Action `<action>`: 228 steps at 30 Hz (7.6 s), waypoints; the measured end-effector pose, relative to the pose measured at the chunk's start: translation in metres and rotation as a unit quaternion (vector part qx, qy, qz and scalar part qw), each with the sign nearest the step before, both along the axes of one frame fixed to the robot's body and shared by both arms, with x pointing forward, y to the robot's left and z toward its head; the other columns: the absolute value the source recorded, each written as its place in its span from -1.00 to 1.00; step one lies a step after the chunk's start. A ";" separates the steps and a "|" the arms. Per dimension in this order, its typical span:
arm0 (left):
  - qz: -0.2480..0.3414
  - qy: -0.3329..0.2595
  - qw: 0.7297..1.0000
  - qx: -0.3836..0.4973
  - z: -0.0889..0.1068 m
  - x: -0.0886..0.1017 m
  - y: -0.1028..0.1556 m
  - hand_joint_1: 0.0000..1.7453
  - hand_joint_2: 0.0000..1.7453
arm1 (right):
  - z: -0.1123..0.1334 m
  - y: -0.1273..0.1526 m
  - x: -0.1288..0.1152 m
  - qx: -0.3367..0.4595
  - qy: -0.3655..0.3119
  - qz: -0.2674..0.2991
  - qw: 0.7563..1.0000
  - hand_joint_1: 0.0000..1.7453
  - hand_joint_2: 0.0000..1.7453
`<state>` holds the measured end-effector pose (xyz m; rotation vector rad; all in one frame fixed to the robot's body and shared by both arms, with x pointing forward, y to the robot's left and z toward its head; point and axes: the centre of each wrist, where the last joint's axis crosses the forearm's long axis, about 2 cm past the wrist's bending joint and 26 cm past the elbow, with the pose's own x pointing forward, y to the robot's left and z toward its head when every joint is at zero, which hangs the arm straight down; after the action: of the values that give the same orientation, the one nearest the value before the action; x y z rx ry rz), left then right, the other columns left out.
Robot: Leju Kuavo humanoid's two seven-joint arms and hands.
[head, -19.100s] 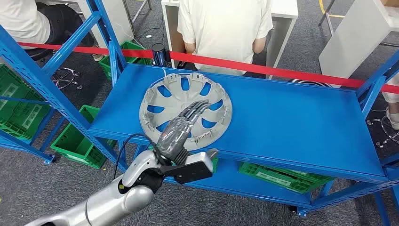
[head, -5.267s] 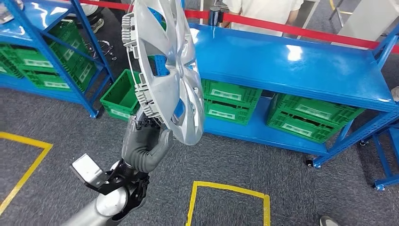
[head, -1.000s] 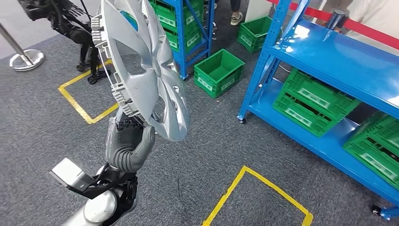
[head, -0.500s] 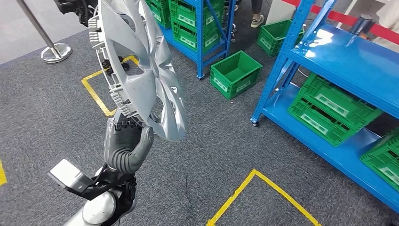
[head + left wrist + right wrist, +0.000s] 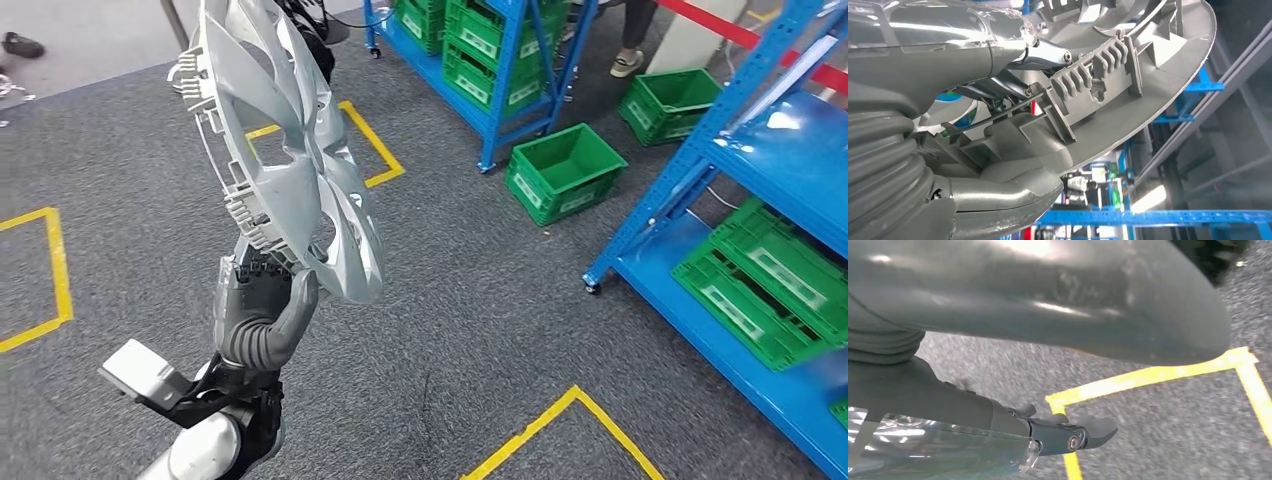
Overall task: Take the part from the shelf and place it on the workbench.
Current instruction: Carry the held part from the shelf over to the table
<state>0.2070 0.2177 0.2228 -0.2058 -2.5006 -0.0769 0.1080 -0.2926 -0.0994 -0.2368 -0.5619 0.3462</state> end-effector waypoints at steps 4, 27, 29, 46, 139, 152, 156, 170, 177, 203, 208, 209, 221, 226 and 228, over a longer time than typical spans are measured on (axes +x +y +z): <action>0.003 0.005 1.000 0.002 0.002 -0.004 0.001 1.00 1.00 | 0.000 0.003 0.002 -0.004 -0.011 0.013 1.000 -1.00 -1.00; -0.033 -0.018 0.999 0.019 0.016 0.013 0.002 1.00 1.00 | -0.001 0.011 -0.005 -0.007 -0.018 -0.014 1.000 -1.00 -1.00; -0.033 -0.017 0.999 0.020 0.016 0.013 0.002 1.00 1.00 | 0.000 0.011 -0.003 -0.007 -0.021 -0.014 1.000 -1.00 -1.00; -0.025 -0.023 0.999 0.022 0.020 0.019 0.004 1.00 1.00 | 0.003 0.021 0.009 0.003 -0.034 -0.015 0.999 -1.00 -1.00; 0.039 0.003 0.999 0.023 -0.003 0.038 0.015 1.00 1.00 | 0.006 0.025 0.017 -0.013 -0.044 0.023 0.999 -1.00 -1.00; 0.040 0.007 0.999 0.021 -0.007 0.034 0.015 1.00 1.00 | 0.004 0.020 0.014 -0.016 -0.044 0.039 0.998 -1.00 -1.00; 0.041 0.008 0.999 0.021 -0.009 0.032 0.015 1.00 1.00 | 0.005 0.016 0.018 -0.019 -0.047 0.045 0.998 -1.00 -1.00; 0.051 0.011 0.998 0.021 -0.011 0.029 0.018 1.00 1.00 | 0.006 0.021 0.020 -0.008 -0.048 0.052 0.997 -1.00 -1.00; 0.050 0.003 0.998 0.023 -0.006 0.031 0.018 1.00 1.00 | 0.006 0.022 0.021 -0.005 -0.050 0.053 0.997 -1.00 -1.00; 0.053 0.009 0.998 0.024 -0.003 0.031 0.020 1.00 1.00 | 0.007 0.029 0.023 0.000 -0.053 0.062 0.997 -1.00 -1.00; 0.052 0.006 0.998 0.023 -0.001 0.031 0.020 1.00 1.00 | 0.007 0.030 0.020 0.001 -0.051 0.064 0.997 -1.00 -1.00; 0.052 0.006 0.998 0.023 -0.001 0.031 0.020 1.00 1.00 | 0.006 0.030 0.019 0.001 -0.050 0.064 0.997 -1.00 -1.00; 0.052 0.008 0.998 0.024 -0.001 0.031 0.020 1.00 1.00 | 0.009 0.029 0.028 0.001 -0.061 0.064 0.996 -1.00 -1.00; 0.053 0.011 0.998 0.024 -0.002 0.031 0.019 1.00 1.00 | 0.007 0.030 0.022 0.003 -0.056 0.064 0.996 -1.00 -1.00; 0.055 0.015 0.998 0.024 -0.002 0.032 0.019 1.00 1.00 | 0.007 0.030 0.020 0.005 -0.054 0.062 0.997 -1.00 -1.00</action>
<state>0.2387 0.2371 0.2207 -0.0499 -2.4714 -0.0884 0.1282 -0.2626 -0.0928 -0.2130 -0.6856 0.4525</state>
